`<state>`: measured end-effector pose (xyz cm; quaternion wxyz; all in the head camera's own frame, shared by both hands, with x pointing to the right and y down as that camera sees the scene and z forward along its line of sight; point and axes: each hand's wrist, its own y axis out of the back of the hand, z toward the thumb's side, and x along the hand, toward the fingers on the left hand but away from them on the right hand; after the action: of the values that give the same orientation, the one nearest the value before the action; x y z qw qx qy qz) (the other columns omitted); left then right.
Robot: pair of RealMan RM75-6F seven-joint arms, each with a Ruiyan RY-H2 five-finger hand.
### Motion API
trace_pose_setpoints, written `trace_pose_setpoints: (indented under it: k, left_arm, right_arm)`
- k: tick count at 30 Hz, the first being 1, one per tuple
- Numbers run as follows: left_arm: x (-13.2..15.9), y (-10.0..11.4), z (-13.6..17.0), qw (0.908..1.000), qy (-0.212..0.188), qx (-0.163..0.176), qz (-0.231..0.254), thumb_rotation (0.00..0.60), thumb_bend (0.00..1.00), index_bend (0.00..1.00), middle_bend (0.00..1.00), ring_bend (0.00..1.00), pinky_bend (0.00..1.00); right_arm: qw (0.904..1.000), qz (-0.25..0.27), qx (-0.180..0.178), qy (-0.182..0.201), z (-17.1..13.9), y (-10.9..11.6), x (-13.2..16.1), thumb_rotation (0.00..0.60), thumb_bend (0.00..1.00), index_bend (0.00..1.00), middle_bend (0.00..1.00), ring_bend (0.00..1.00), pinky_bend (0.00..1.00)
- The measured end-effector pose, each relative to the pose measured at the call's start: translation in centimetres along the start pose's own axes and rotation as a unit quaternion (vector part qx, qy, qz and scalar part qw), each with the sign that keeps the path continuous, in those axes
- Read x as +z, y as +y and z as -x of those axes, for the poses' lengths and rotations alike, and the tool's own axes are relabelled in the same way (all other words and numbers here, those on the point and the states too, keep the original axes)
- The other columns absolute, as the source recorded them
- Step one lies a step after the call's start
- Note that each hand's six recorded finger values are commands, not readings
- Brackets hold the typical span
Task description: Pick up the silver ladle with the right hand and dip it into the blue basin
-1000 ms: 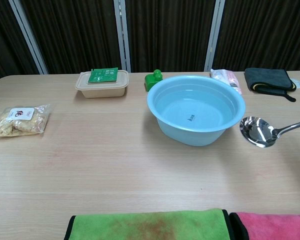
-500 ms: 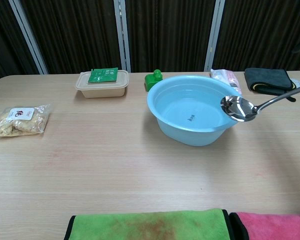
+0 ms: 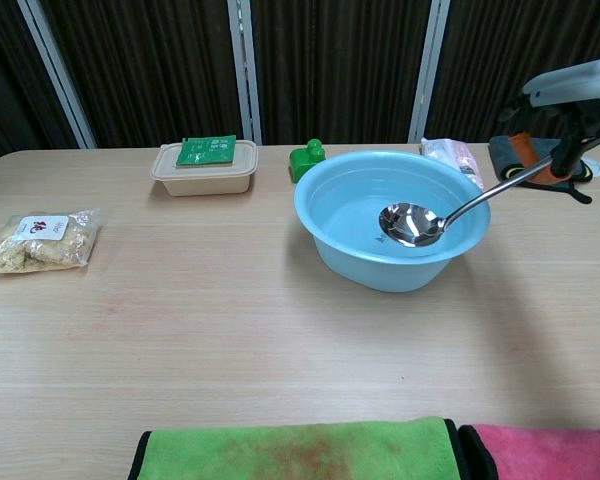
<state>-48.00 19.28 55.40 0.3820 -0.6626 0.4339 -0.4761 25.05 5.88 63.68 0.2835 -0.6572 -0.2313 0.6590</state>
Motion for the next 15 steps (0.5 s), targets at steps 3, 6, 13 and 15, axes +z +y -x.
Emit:
trace_pose_setpoints:
  k: [3, 6, 13, 15]
  left_arm:
    - [-0.3, 0.1, -0.1, 1.0, 0.004, -0.001, 0.002, 0.6, 0.36, 0.06, 0.0, 0.0, 0.0]
    - [-0.5, 0.1, -0.2, 1.0, 0.006, -0.003, 0.005, 0.6, 0.36, 0.06, 0.0, 0.0, 0.0]
    - [-1.0, 0.3, -0.5, 0.9999, 0.013, 0.0, 0.01, 0.6, 0.36, 0.06, 0.0, 0.0, 0.0]
    - [-1.2, 0.4, -0.6, 0.9998, 0.016, 0.0, 0.011, 0.6, 0.36, 0.06, 0.0, 0.0, 0.0]
  right_arm:
    - [0.9999, -0.011, 0.004, 0.001, 1.2, -0.4, 0.9, 0.6, 0.47, 0.72, 0.0, 0.0, 0.0]
    - [0.9997, -0.024, 0.008, 0.0, 2.2, -0.8, 1.5, 0.6, 0.47, 0.72, 0.0, 0.0, 0.0]
    - [0.9986, -0.05, 0.015, -0.01, 4.3, -1.7, 2.5, 0.6, 0.47, 0.72, 0.0, 0.0, 0.0]
    - [0.9983, -0.054, 0.016, -0.012, 4.9, -1.9, 2.8, 0.6, 0.47, 0.72, 0.0, 0.0, 0.0]
